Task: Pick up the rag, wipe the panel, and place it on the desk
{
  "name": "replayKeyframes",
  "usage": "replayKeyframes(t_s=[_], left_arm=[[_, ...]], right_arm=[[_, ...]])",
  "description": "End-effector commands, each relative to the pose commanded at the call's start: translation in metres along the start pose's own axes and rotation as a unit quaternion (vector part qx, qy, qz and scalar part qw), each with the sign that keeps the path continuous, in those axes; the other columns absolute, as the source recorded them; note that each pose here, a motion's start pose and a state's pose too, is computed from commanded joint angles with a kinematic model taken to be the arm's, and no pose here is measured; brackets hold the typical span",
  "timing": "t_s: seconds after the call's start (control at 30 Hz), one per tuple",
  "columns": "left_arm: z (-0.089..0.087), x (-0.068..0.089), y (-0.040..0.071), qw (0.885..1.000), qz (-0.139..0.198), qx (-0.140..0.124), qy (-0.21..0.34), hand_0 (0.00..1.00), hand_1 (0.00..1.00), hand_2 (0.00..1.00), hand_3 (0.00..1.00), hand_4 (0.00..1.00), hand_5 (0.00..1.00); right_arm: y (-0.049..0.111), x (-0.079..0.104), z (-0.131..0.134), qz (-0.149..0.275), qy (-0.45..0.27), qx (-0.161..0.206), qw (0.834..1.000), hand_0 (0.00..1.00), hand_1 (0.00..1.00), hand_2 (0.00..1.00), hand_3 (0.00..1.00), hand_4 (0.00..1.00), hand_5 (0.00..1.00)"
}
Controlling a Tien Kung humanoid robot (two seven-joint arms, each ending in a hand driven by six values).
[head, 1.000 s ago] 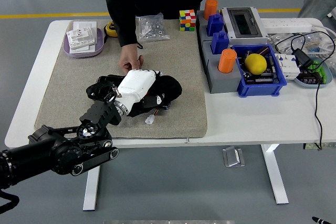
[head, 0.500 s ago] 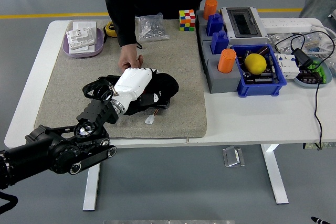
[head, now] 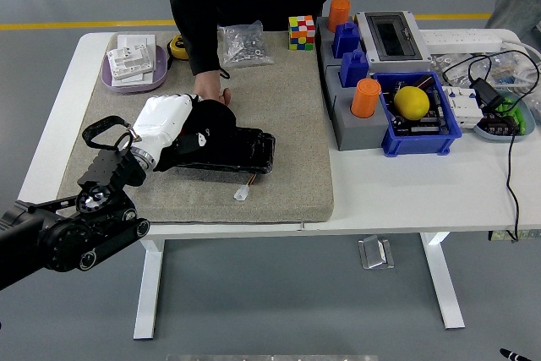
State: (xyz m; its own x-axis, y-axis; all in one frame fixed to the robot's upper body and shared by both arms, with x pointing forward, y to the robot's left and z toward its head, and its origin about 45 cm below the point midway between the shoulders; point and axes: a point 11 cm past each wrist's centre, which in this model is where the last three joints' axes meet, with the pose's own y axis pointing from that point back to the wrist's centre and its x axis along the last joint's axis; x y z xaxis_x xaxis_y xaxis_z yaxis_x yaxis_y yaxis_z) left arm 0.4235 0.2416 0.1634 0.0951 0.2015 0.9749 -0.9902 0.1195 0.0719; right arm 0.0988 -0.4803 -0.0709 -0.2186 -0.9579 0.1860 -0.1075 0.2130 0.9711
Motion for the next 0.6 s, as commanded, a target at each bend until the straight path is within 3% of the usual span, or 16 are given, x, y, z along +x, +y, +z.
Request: replayKeyframes(t_s=[0.3, 0.6], left_arm=[[-0.034, -0.001, 0.008, 0.999, -0.003, 0.031, -0.012, 0.221, 0.104, 0.673, 0.639, 0.471, 0.107], [-0.055, 0.006, 0.013, 0.998, 0.005, 0.051, -0.022, 0.221, 0.104, 0.673, 0.638, 0.471, 0.109]], right_arm=[[-0.001, -0.001, 0.003, -0.001, -0.002, -0.002, 1.000, 0.779, 0.650, 0.715, 0.636, 0.998, 0.562], [-0.001, -0.003, 0.004, -0.003, -0.002, -0.003, 1.000, 0.779, 0.650, 0.715, 0.636, 0.998, 0.561]])
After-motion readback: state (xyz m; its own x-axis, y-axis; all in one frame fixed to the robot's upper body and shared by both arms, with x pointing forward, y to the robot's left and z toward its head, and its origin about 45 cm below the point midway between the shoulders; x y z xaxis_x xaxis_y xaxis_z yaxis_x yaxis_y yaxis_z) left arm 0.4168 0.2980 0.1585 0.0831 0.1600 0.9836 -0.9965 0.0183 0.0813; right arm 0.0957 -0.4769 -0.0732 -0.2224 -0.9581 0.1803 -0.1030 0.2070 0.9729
